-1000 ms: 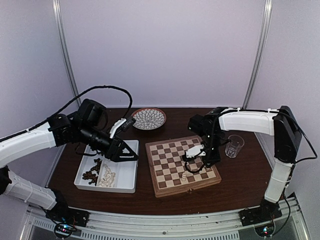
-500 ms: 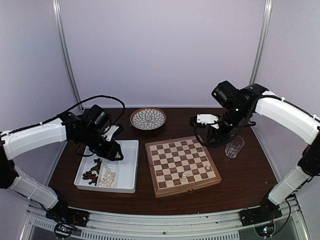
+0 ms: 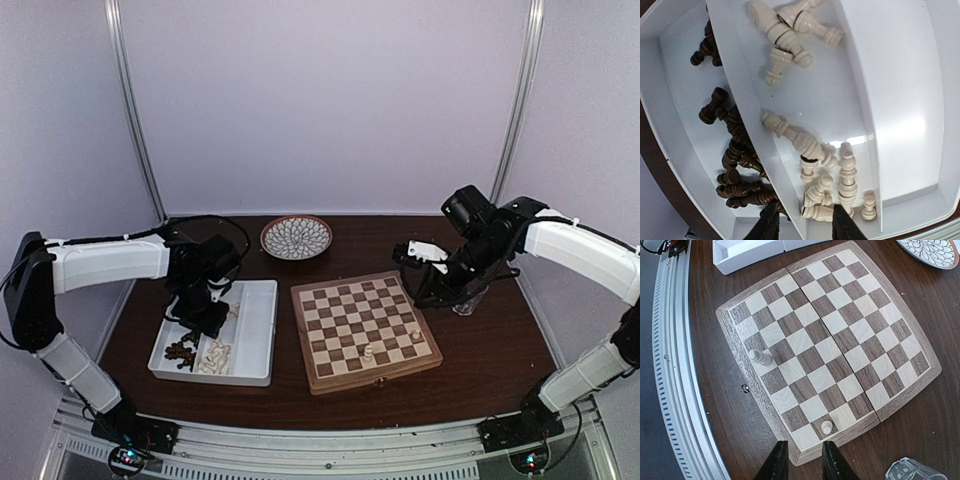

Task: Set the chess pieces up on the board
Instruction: Pick up the chess pile from the storage box.

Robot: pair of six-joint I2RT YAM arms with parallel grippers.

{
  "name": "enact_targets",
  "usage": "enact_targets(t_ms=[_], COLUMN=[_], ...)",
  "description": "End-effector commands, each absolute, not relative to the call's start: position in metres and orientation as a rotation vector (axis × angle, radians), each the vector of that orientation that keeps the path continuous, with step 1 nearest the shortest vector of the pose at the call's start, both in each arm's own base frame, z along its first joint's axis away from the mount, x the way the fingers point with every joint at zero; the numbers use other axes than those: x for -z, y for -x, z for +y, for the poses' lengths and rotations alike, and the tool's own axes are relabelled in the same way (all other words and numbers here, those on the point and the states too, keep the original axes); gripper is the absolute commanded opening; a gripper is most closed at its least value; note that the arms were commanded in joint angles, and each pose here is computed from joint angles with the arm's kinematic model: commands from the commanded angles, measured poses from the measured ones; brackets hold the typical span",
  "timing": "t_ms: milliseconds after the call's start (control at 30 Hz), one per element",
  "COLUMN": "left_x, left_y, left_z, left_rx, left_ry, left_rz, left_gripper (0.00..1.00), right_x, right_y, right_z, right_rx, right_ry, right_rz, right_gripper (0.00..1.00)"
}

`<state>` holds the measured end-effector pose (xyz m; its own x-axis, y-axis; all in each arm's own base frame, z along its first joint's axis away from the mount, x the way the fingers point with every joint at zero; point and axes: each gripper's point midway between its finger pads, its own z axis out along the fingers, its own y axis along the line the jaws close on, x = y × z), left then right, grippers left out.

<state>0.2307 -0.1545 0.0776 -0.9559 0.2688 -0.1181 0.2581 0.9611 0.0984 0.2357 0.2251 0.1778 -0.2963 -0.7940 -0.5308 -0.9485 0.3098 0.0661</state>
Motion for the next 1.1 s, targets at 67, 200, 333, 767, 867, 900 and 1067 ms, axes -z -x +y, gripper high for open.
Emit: enact_targets(t_ms=[67,200,333,767,867,900,1067], left_x=[-0.069,-0.061,-0.050,-0.027,-0.019,-0.016,-0.004], left_y=[-0.238,-0.243,-0.244,-0.236,-0.236,-0.235,-0.235], left_z=[-0.165,-0.170,-0.174,-0.156,-0.156,-0.156,-0.159], left_rx=[-0.069,-0.065,-0.080,-0.276,-0.295,-0.300,-0.304], left_ry=[-0.302,-0.311,-0.336,-0.419,-0.435,-0.438,-0.455], left_rz=[2.980,2.981,3.015,3.073,3.089,3.095,3.115], left_gripper=[0.32,0.30,0.29,0.37,0.36,0.35,0.26], right_x=[-0.188,-0.187,-0.187,-0.183,-0.183,-0.184,-0.184], right_y=[-0.236,-0.234,-0.233,-0.230,-0.231,-0.231,-0.230], right_z=[0.230,0.231,0.230,0.230,0.231,0.231,0.230], right_rx=[-0.564,-0.578,-0.579,-0.589,-0.593,-0.594,-0.591], right_ry=[1.511,1.514,1.519,1.524,1.526,1.528,1.529], right_rz=[2.124,2.119,2.116,2.111,2.114,2.112,2.113], right_gripper=[0.27,0.27,0.27,0.27,0.27,0.27,0.27])
